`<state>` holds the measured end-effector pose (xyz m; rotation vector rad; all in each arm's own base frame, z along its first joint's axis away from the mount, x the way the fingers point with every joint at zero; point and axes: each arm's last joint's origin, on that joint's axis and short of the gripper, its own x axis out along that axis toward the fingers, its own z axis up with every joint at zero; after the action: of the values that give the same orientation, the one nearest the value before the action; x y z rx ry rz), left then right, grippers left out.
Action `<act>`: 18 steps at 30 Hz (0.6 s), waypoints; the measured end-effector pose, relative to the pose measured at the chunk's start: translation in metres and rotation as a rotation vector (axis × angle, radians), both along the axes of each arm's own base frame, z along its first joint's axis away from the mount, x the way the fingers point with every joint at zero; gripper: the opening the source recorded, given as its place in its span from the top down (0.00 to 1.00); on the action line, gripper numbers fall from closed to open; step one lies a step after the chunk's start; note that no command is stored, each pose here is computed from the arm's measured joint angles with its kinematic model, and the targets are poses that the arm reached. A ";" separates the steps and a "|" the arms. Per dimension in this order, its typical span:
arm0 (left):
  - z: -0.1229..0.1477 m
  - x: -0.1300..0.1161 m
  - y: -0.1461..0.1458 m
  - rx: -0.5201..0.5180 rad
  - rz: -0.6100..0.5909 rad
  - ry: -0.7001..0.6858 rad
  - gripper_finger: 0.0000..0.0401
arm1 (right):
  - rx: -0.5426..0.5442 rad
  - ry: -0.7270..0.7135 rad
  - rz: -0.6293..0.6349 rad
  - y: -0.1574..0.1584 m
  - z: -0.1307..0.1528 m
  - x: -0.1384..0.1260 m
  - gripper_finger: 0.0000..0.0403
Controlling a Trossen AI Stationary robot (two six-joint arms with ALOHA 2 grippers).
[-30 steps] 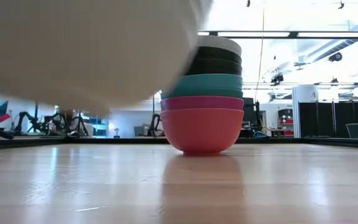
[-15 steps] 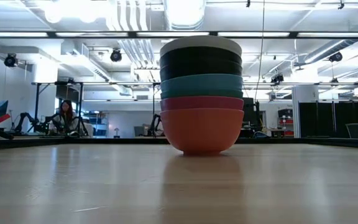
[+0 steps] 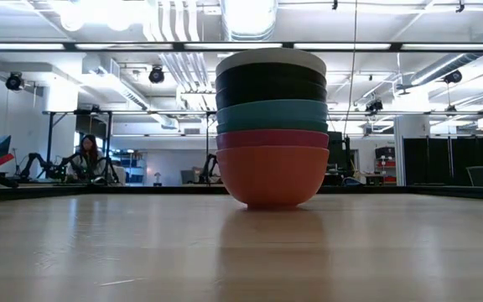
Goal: Nest bowls inside each other
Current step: Stack the white bowl on the white bowl
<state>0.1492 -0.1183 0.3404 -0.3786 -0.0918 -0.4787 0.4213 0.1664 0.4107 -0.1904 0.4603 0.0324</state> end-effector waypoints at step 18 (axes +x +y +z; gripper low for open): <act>0.001 -0.003 -0.001 -0.013 -0.021 -0.002 1.00 | 0.361 -0.575 -0.105 -0.028 0.002 -0.004 0.98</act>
<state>0.1459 -0.1192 0.3418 -0.3926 -0.0929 -0.4998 0.4171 0.1379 0.4127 0.1807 -0.1136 -0.0420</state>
